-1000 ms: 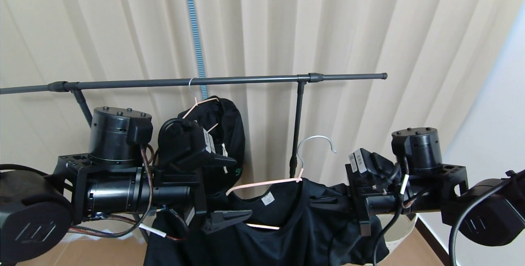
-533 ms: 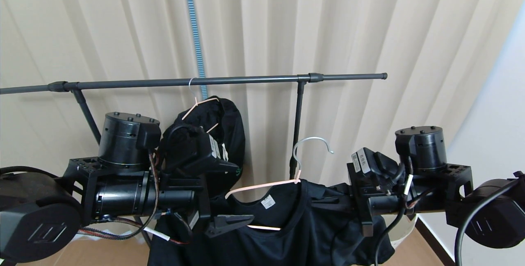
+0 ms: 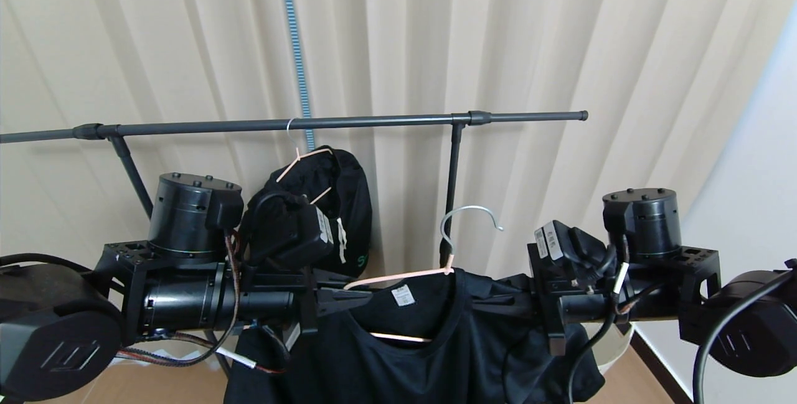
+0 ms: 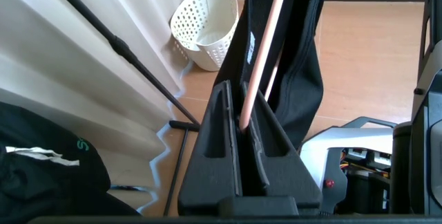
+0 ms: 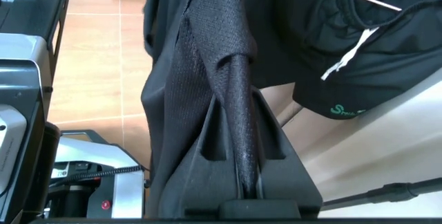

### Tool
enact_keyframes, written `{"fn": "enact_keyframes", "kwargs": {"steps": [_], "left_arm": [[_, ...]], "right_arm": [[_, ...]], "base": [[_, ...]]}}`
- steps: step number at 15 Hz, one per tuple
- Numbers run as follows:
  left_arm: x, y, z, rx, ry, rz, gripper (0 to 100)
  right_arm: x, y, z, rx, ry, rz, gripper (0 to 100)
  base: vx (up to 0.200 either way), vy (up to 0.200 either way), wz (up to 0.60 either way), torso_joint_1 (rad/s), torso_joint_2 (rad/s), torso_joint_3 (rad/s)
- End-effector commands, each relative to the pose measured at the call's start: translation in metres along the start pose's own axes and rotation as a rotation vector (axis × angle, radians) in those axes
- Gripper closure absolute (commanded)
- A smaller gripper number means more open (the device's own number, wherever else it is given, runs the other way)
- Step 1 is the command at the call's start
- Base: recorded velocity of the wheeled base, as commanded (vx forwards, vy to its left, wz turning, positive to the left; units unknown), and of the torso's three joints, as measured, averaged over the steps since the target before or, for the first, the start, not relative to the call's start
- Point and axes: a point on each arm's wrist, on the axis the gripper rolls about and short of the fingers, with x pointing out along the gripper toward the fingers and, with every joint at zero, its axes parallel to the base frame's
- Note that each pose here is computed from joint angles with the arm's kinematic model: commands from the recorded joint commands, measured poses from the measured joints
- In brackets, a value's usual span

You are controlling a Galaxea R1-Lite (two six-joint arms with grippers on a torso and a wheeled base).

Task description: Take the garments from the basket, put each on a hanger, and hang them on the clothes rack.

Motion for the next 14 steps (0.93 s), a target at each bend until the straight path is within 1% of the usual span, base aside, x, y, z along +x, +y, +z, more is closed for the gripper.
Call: {"fn": "enact_keyframes", "kwargs": {"steps": [1, 3, 4, 7, 9, 10, 12, 14], "left_arm": [[-0.001, 0.0, 0.0, 0.001, -0.002, 0.003, 100], [-0.003, -0.001, 0.001, 0.004, -0.005, 0.005, 100], [-0.004, -0.001, 0.001, 0.002, -0.005, 0.007, 100], [-0.009, -0.003, 0.003, 0.006, -0.014, 0.015, 100], [-0.022, -0.006, 0.005, 0.008, -0.026, 0.045, 100], [-0.025, -0.006, 0.004, 0.007, -0.027, 0.051, 100], [-0.045, -0.006, -0.001, -0.009, -0.029, 0.112, 100], [-0.06, -0.007, -0.006, -0.046, -0.029, 0.159, 100]], "right_arm": [[0.001, -0.002, 0.0, -0.002, 0.01, -0.02, 100], [0.0, -0.002, 0.001, -0.002, 0.012, -0.028, 100], [0.0, -0.001, 0.001, 0.0, 0.014, -0.029, 0], [-0.002, -0.002, 0.003, -0.007, 0.007, -0.034, 0], [-0.013, -0.01, 0.0, -0.001, 0.003, -0.074, 0], [-0.015, -0.01, 0.001, -0.002, 0.001, -0.078, 0], [-0.029, -0.013, 0.006, -0.015, -0.023, -0.104, 0], [-0.033, -0.014, 0.007, -0.02, -0.027, -0.116, 0]], "base": [[0.0, 0.0, 0.0, 0.0, 0.0, 0.0], [0.0, 0.0, 0.0, 0.0, 0.0, 0.0], [0.0, 0.0, 0.0, 0.0, 0.0, 0.0], [0.0, 0.0, 0.0, 0.0, 0.0, 0.0], [0.0, 0.0, 0.0, 0.0, 0.0, 0.0], [0.0, 0.0, 0.0, 0.0, 0.0, 0.0], [0.0, 0.0, 0.0, 0.0, 0.0, 0.0], [0.0, 0.0, 0.0, 0.0, 0.0, 0.0]]}}
